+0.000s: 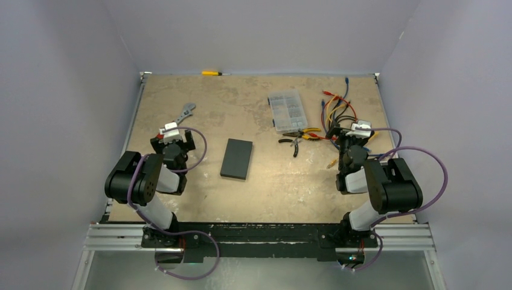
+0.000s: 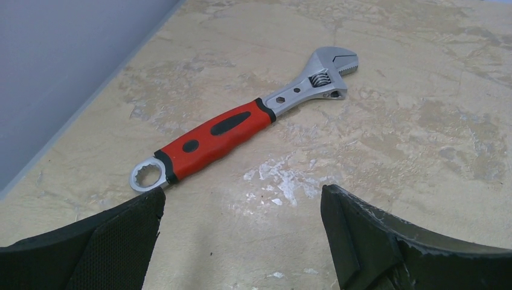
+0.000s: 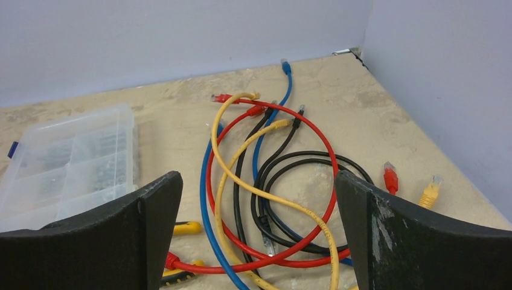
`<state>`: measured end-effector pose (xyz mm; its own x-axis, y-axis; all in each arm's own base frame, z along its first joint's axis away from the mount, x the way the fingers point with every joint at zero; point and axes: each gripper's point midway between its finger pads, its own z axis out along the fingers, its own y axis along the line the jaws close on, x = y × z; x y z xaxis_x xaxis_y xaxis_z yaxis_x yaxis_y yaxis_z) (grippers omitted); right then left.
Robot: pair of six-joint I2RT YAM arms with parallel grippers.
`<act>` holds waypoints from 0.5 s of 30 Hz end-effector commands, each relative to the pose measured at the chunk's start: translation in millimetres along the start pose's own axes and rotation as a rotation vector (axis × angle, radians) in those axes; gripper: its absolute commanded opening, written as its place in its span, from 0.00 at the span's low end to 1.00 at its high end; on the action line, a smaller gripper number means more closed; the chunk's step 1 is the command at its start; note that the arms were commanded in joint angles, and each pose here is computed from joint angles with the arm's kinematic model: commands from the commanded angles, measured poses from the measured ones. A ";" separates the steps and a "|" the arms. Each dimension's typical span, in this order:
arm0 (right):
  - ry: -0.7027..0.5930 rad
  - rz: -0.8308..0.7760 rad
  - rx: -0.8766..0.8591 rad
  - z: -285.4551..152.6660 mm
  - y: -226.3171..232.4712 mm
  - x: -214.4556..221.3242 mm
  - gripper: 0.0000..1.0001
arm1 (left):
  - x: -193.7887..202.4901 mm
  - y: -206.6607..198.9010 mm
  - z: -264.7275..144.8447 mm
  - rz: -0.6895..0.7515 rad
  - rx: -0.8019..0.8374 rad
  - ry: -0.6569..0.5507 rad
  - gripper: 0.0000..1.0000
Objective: Pull the plug from the switch port
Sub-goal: Reset both arms
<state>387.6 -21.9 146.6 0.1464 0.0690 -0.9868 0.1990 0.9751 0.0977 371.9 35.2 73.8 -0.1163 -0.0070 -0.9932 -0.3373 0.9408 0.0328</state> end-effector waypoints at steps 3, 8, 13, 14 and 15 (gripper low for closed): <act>-0.058 -0.010 0.000 4.8 -0.2 -16.4 0.99 | -6.4 -0.1 2.7 -0.017 -0.015 -0.020 0.99; -0.057 -0.011 0.000 4.8 -0.2 -16.1 0.99 | -7.0 -0.4 3.3 -0.018 -0.015 -0.022 0.99; -0.057 -0.011 0.001 4.8 -0.4 -16.0 0.99 | -6.5 -0.2 3.1 -0.018 -0.015 -0.021 0.99; -0.057 -0.012 0.001 4.7 -0.1 -16.0 0.99 | -6.8 -0.3 3.1 -0.019 -0.015 -0.022 0.99; -0.058 -0.011 0.002 4.8 -0.4 -16.3 0.99 | -6.4 -0.3 2.8 -0.018 -0.014 -0.021 0.99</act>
<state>387.5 -22.0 146.6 0.1459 0.0664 -0.9871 0.1997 0.9752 0.0951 370.1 37.2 70.6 -0.1309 -0.0049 -0.9914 -0.3477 0.9367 0.0413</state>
